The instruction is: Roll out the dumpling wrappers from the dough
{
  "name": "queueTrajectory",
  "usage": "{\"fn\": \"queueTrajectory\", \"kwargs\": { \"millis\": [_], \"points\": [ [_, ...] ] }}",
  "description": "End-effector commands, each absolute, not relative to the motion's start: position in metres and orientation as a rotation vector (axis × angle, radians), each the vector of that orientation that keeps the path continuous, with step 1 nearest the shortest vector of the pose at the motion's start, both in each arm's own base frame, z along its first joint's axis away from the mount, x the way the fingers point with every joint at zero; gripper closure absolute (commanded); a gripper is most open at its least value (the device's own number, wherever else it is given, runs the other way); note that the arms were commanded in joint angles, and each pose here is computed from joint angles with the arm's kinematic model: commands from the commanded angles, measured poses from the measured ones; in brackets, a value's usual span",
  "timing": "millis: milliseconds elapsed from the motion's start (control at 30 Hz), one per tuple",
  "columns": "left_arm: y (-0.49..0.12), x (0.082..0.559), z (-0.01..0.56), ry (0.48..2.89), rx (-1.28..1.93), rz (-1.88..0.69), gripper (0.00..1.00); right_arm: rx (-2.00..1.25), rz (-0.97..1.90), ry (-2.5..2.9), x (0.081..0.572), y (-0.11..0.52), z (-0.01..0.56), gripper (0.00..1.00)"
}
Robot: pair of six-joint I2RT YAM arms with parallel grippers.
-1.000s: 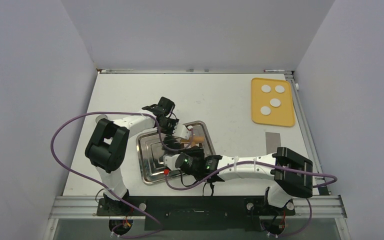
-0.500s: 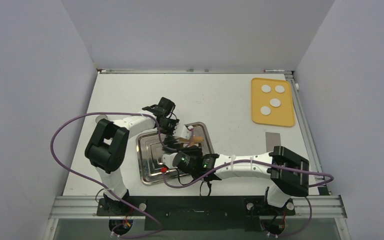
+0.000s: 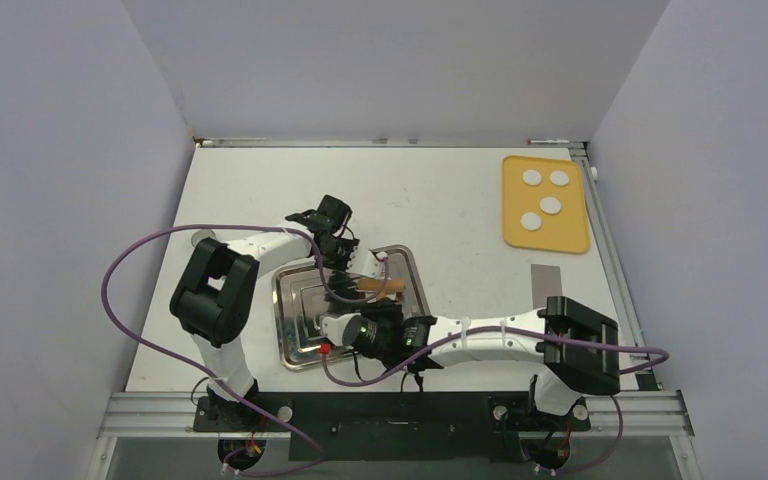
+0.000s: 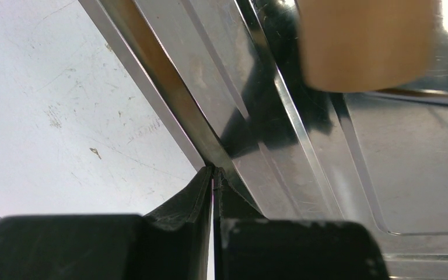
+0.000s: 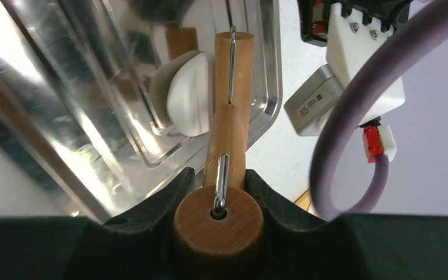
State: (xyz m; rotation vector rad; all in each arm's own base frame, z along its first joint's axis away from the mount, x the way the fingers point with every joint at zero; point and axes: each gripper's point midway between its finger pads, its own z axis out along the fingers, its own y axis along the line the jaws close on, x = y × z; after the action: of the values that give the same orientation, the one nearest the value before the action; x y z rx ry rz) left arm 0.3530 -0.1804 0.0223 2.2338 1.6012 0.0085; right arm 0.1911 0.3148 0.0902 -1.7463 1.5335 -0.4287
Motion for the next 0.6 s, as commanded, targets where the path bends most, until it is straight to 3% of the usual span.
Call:
{"fn": "queueTrajectory", "kwargs": {
  "millis": [0, 333, 567],
  "points": [
    [-0.167, 0.295, -0.019, 1.739, 2.353, -0.217, 1.0, -1.915, -0.308, 1.625, 0.187, 0.311, 0.042, 0.92],
    [-0.169, 0.295, -0.02, 1.734, 2.358, -0.218, 1.0, -1.944, -0.23, 1.651, 0.126, 0.302, 0.037, 0.92],
    [-0.168, 0.295, -0.02, 1.74, 2.35, -0.212, 1.0, -1.941, -0.266, 1.653, 0.17, 0.312, 0.029, 0.92]
  ]
}}
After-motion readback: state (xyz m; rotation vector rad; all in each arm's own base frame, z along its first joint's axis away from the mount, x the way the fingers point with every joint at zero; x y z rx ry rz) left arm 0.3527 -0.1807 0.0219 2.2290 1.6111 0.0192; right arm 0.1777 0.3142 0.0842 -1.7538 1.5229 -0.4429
